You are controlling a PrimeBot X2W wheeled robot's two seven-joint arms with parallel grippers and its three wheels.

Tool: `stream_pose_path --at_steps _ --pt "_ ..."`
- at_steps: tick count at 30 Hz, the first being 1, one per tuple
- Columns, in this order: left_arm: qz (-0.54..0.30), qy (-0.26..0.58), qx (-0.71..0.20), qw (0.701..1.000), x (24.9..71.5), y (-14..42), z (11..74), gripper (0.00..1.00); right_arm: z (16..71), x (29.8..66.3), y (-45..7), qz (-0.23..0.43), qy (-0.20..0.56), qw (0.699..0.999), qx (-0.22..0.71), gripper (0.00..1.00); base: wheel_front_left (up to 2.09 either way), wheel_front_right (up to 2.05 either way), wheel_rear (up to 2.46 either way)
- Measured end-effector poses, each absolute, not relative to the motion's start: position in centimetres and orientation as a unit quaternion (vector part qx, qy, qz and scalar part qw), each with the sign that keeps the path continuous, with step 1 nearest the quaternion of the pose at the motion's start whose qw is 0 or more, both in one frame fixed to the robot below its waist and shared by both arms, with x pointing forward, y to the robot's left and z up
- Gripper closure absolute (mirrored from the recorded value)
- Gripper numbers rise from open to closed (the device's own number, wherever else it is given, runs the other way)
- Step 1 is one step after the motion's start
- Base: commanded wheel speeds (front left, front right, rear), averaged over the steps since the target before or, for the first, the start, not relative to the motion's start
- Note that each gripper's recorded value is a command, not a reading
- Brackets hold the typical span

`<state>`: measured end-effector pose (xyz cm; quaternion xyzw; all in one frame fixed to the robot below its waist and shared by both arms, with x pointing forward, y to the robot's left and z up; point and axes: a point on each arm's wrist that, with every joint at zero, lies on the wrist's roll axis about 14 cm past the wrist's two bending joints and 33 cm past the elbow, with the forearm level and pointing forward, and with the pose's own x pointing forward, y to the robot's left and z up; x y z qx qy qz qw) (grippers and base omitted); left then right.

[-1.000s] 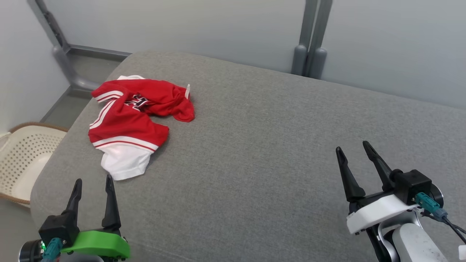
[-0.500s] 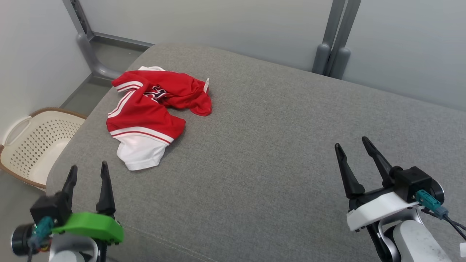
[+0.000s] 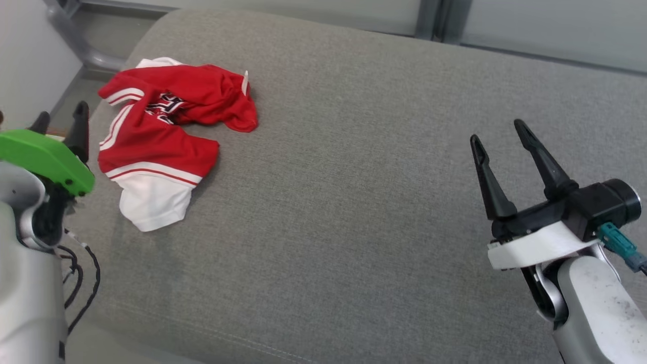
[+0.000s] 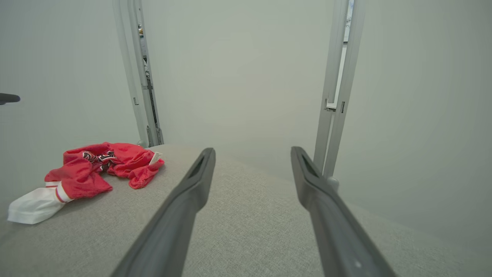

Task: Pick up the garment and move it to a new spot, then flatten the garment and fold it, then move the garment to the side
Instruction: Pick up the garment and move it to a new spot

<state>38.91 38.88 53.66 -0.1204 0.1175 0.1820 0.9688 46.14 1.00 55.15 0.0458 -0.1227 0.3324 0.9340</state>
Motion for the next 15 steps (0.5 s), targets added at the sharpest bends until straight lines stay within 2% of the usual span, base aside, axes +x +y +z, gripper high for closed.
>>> stream_pose_path --at_steps 8,15 --pt "0.174 0.257 -0.161 0.937 43.6 38.6 46.8 0.0 53.9 48.3 -1.0 0.309 -0.123 0.942 0.047 0.0 0.0 0.0 0.0" --pt "0.163 0.393 -0.188 0.885 43.4 36.0 38.4 0.0 52.0 49.0 -4.2 0.268 -0.1 0.957 0.044 0.0 0.0 0.0 0.0"
